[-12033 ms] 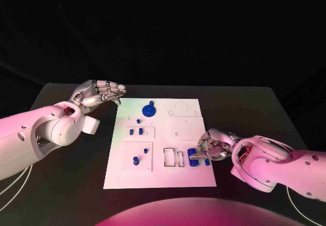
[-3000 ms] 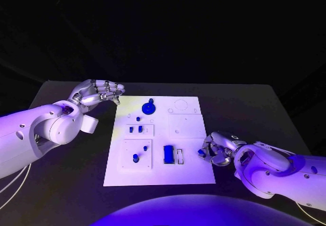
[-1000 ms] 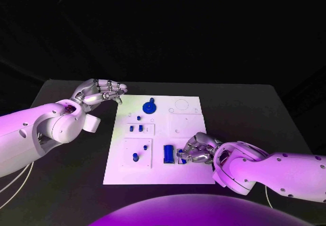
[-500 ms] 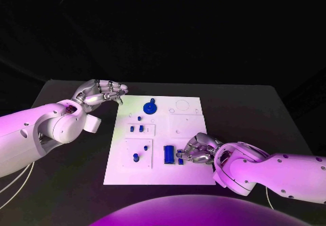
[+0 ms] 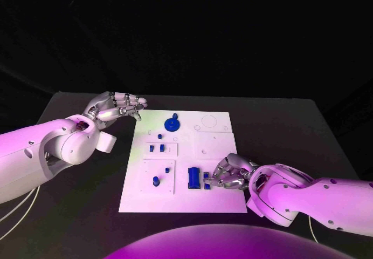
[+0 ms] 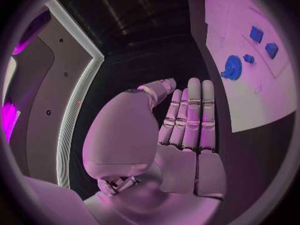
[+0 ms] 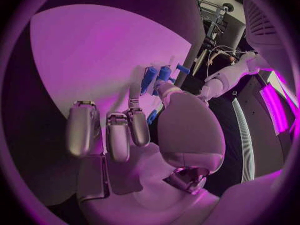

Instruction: Assemble the parts on the task board

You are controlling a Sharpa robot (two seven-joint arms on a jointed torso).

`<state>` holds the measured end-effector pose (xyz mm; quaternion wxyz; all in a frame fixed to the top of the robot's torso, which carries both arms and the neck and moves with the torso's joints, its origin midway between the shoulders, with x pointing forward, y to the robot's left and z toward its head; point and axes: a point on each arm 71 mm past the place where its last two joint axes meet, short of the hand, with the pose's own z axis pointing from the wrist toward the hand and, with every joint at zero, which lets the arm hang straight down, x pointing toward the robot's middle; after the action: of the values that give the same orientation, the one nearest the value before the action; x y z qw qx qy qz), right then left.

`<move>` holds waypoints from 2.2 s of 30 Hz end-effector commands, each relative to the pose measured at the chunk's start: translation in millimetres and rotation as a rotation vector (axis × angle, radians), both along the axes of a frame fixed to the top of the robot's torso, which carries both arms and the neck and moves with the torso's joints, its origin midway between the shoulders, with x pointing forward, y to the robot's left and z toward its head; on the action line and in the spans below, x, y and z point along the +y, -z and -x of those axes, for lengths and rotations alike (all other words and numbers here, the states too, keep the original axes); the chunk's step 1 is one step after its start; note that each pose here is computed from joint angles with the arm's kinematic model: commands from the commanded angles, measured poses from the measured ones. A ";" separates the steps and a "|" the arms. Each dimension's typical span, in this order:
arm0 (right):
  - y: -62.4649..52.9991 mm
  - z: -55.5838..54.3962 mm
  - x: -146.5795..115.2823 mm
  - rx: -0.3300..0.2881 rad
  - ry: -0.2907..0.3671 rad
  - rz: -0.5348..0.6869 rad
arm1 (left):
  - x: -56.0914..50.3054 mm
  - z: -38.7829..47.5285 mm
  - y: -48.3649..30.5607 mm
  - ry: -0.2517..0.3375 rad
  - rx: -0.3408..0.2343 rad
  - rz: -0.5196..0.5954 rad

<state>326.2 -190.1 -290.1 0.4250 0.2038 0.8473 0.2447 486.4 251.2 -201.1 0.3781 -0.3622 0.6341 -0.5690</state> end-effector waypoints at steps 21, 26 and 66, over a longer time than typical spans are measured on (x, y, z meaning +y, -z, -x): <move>3.0 4.7 -2.0 0.033 -0.136 0.034 | -1.0 0.1 -0.1 0.013 0.003 0.010; 4.7 1.7 -2.6 0.027 -0.127 0.040 | -1.0 0.2 -0.1 0.013 0.003 0.010; -42.9 -105.5 -49.6 -0.341 0.078 -0.409 | 2.1 -3.3 10.5 -0.094 0.000 0.147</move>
<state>424.3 -237.7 -255.2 0.5204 0.2244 0.7466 0.3483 487.0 251.4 -214.4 0.3697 -0.3958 0.6108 -0.5775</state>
